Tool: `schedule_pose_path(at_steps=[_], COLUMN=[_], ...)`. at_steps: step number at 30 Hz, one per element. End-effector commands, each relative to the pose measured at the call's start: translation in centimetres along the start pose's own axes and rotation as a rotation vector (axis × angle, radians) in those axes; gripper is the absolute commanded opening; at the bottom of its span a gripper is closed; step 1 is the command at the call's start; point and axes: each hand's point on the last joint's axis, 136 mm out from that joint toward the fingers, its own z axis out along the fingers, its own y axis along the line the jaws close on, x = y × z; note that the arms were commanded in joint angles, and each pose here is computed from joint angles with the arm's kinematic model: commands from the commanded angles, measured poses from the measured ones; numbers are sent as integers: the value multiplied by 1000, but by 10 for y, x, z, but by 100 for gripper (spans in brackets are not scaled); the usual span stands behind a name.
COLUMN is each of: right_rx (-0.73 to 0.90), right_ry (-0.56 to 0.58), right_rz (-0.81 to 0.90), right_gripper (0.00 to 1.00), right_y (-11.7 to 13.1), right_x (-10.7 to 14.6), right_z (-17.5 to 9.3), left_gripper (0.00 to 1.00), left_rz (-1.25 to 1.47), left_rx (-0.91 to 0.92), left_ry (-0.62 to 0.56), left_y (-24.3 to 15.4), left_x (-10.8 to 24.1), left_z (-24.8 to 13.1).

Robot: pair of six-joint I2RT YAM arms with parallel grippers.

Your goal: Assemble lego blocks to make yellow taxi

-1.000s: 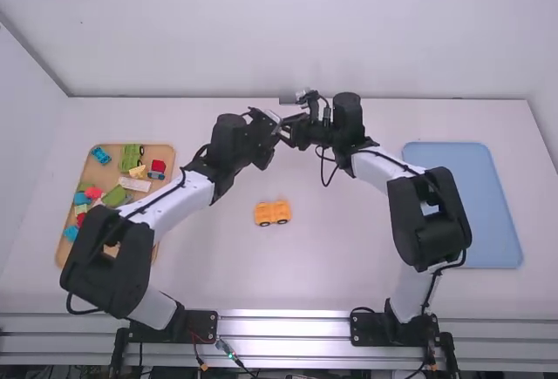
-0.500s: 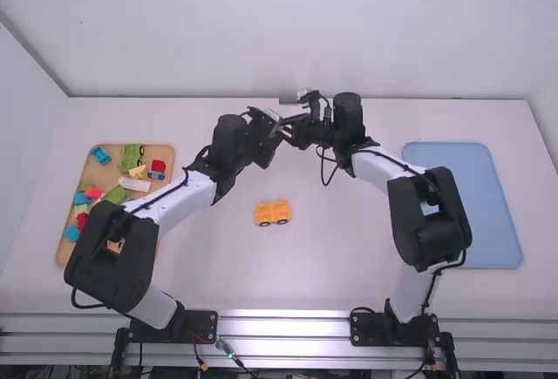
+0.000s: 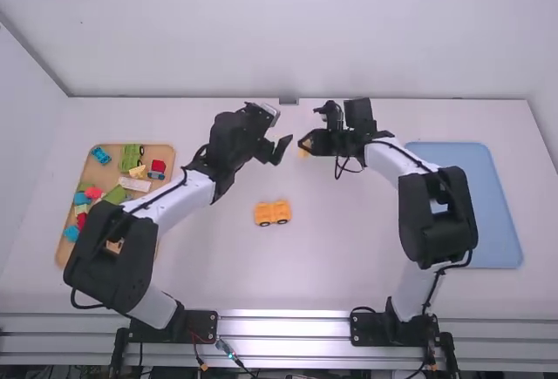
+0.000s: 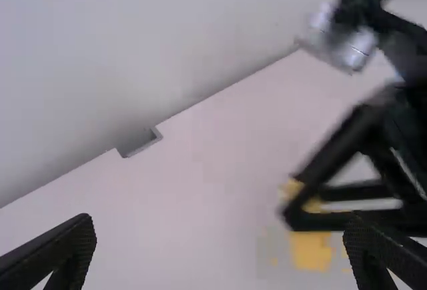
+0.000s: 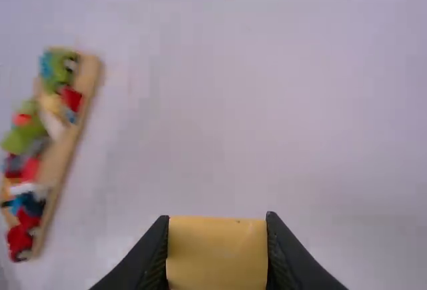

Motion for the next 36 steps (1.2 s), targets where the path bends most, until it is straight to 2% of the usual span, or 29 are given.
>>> schedule_pose_path(at_steps=[1, 2, 3, 5, 6, 7, 10, 14, 19, 25, 27, 28, 30, 31, 32, 36], right_rx=[146, 208, 223, 321, 333, 388, 503, 572, 581, 514, 509, 522, 544, 588, 607, 651], right_ry=[-23, 49, 66, 186, 198, 244, 306, 389, 393, 361, 349, 333, 315, 300, 298, 252], right_rz=[-165, -164, -164, -120, -109, -62, 19, 93, 154, 296, 400, 530, 627, 774, 860, 1048], right_gripper=[1, 1, 1, 2, 2, 4, 14, 17, 17, 10, 9, 9, 6, 0, 0, 0], right_y=[5, 3, 2, -1, -1, -5, -11, -7, -6, -4, -4, -5, -7, -11, -12, -19], right_x=[-27, -14, -11, 17, 21, 35, 61, 93, 107, 119, 123, 127, 127, 132, 136, 137], right_z=[-29, -31, -32, -35, -35, -35, -36, -38, -31, -15, -14, -15, -17, -23, -27, -33], left_gripper=[99, 99, 99, 99, 99, 99, 99, 100, 99, 99, 99, 99, 99, 99, 99, 99], left_rz=[-39, -43, -44, -51, -52, -54, -53, -54, -58, -62, -62, -62, -63, -61, -63, -64], left_rx=[-95, -109, -112, -127, -129, -135, -135, -137, -139, -141, -142, -159, -176, -181, -179, -181], left_ry=[-5, -2, -1, 3, 3, 3, 3, 5, 13, 31, 35, 40, 42, 45, 45, 45], left_y=[26, 31, 32, 41, 42, 45, 44, 46, 47, 48, 47, 50, 53, 53, 54, 55], left_x=[-4, -3, -3, -1, -1, 0, 0, 0, 2, 7, 8, 9, 10, 10, 10, 11], left_z=[-4, -5, -5, -7, -7, -8, -8, -8, -9, -9, -9, -9, -10, -10, -10, -10])
